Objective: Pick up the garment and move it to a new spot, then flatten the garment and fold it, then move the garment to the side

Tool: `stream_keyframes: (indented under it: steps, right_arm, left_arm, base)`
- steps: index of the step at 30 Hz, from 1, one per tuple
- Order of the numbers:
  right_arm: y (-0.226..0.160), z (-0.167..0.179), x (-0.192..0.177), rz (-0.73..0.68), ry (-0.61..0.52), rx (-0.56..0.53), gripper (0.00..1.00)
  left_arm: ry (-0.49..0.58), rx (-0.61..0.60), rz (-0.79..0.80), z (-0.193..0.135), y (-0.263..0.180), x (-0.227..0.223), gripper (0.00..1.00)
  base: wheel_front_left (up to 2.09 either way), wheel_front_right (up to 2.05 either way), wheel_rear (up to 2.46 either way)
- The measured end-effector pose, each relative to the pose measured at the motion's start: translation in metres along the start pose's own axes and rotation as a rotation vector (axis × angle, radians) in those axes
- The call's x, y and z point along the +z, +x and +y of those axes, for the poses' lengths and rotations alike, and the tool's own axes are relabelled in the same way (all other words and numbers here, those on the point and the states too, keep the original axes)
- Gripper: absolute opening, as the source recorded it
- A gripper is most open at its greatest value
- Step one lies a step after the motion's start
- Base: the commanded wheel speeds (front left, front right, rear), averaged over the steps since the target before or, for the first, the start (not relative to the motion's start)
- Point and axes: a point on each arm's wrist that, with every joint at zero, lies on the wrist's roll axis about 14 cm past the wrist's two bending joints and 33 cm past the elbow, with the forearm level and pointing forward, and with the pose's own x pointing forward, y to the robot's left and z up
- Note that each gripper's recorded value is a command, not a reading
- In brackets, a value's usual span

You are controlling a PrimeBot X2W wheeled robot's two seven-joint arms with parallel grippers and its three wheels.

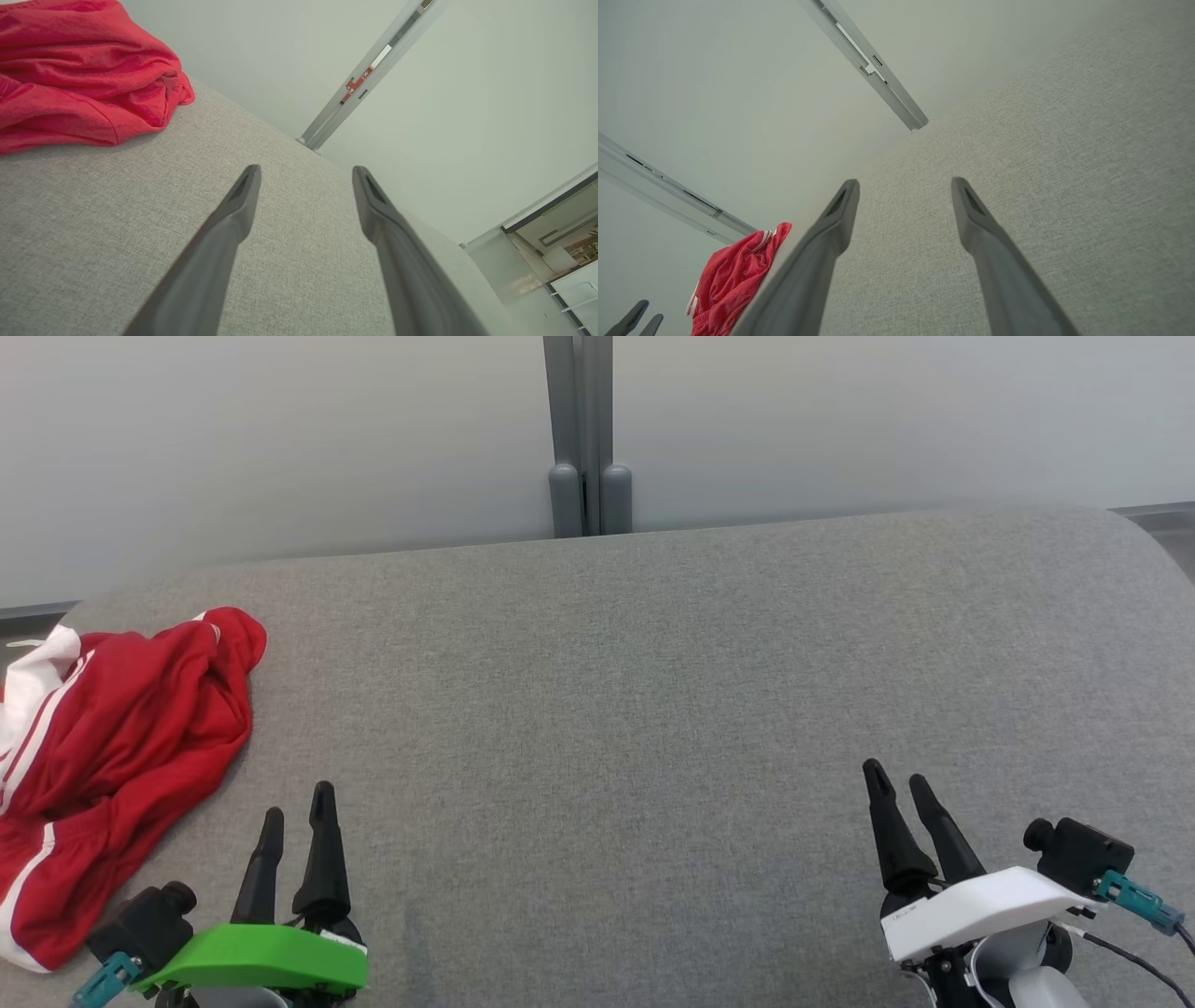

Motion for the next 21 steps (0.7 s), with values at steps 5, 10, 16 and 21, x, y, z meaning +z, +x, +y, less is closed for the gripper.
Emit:
stream_keyframes:
  steps: [5,10,16,21]
  right_arm:
    - [-0.002,0.004,0.001,-0.007,-0.057,0.016,1.0]
    - [-0.006,0.004,-0.003,-0.003,-0.096,0.017,1.0]
    - [-0.007,0.009,-0.002,-0.014,-0.171,0.038,1.0]
    - [-0.008,0.013,0.0,-0.027,-0.221,0.054,1.0]
  left_arm:
    - [0.054,-0.019,-0.003,-0.004,-0.003,-0.001,1.0]
    - [0.104,-0.035,-0.007,-0.008,-0.004,-0.002,1.0]
    - [0.178,-0.062,-0.015,-0.014,-0.006,-0.002,1.0]
    - [0.222,-0.08,-0.021,-0.019,-0.007,-0.003,1.0]
  base:
    - [0.0,0.0,0.0]
    - [0.0,0.0,0.0]
    - [0.0,0.0,0.0]
    - [0.0,0.0,0.0]
